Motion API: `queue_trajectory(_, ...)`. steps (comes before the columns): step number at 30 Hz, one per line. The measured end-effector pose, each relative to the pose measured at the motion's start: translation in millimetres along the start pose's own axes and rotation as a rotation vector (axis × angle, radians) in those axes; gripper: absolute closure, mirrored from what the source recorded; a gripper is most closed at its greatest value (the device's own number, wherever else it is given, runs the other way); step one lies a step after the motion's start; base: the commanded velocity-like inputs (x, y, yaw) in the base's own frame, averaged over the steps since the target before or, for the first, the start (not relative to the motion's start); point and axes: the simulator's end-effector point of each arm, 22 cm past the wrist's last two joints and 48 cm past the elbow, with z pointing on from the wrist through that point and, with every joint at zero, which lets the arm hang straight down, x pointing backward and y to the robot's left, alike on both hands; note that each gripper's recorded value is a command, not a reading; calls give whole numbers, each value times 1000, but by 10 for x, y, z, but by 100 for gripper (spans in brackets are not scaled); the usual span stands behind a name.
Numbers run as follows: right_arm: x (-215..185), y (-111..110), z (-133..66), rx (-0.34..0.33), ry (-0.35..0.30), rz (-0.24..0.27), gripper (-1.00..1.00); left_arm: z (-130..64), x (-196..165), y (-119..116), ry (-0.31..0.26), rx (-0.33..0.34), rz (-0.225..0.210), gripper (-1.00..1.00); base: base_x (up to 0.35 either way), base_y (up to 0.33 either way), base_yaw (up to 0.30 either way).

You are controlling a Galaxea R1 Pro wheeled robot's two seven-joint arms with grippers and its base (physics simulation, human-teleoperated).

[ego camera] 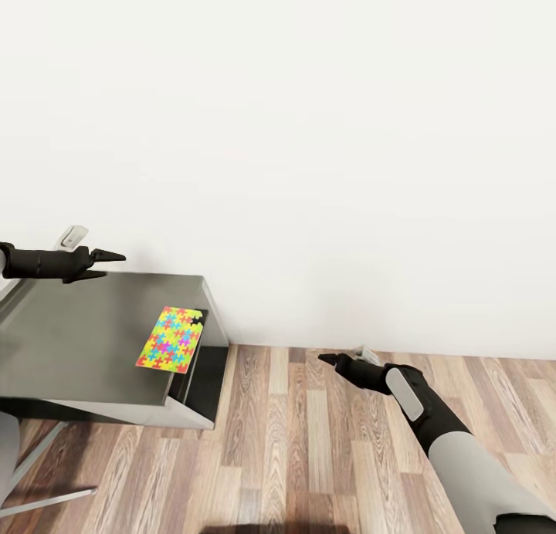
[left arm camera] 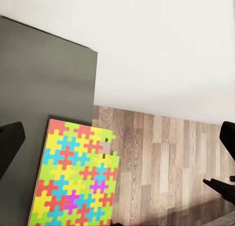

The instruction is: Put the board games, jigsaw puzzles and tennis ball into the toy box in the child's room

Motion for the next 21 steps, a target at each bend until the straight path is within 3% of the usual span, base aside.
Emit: queue_trajectory(21, -211, 98, -155, -24, -54, 15, -100, -165, -92, -144, -26, 10, 17, -100, 0, 0, -1)
